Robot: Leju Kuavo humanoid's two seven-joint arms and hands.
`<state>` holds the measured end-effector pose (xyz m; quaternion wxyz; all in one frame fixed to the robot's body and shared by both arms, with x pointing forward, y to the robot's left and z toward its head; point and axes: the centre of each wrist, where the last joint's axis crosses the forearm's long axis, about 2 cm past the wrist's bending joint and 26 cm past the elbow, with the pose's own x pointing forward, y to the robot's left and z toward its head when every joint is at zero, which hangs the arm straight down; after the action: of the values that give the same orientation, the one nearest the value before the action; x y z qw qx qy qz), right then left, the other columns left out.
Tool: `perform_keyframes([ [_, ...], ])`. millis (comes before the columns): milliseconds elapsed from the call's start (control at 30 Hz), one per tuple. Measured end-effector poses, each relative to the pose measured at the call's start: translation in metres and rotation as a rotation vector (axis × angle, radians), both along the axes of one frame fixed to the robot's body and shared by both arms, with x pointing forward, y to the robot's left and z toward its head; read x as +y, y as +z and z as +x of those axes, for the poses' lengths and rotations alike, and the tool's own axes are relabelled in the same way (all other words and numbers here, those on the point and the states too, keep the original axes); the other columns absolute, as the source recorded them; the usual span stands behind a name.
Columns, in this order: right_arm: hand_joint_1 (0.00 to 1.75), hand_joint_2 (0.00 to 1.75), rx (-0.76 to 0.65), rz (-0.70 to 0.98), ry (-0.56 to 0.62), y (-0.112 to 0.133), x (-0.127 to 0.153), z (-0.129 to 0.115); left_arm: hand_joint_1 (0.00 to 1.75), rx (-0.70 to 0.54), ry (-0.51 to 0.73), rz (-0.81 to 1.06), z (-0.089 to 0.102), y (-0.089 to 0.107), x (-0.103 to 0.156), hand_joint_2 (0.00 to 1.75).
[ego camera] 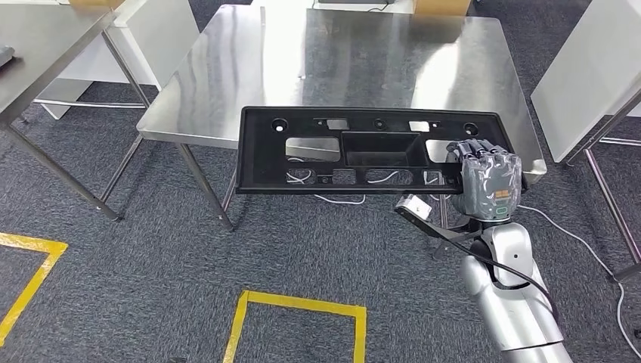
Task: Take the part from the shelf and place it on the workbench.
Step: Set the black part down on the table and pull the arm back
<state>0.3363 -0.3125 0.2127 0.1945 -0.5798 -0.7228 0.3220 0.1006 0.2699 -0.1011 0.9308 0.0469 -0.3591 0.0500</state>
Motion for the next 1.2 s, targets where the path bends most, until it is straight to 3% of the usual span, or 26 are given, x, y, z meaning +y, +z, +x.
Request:
perform_keyframes([
  [333,1.75,1.75,-0.01,-0.002,0.0,0.002,-0.001,0.001,0.0,0.011,0.002,0.008,-0.003,-0.001,0.004,1.75],
  [667,1.75,1.75,0.043,-0.014,-0.001,-0.014,-0.007,-0.006,0.0,0.033,0.001,0.003,-0.011,-0.003,0.003,1.75],
  [900,1.75,1.75,0.012,-0.018,0.003,-0.005,-0.006,-0.002,0.0,0.017,0.0,0.0,-0.003,-0.001,0.001,1.75],
  [1200,1.75,1.75,0.013,-0.016,0.012,-0.004,-0.005,0.002,0.0,0.012,0.033,-0.003,-0.006,-0.001,0.002,1.75],
])
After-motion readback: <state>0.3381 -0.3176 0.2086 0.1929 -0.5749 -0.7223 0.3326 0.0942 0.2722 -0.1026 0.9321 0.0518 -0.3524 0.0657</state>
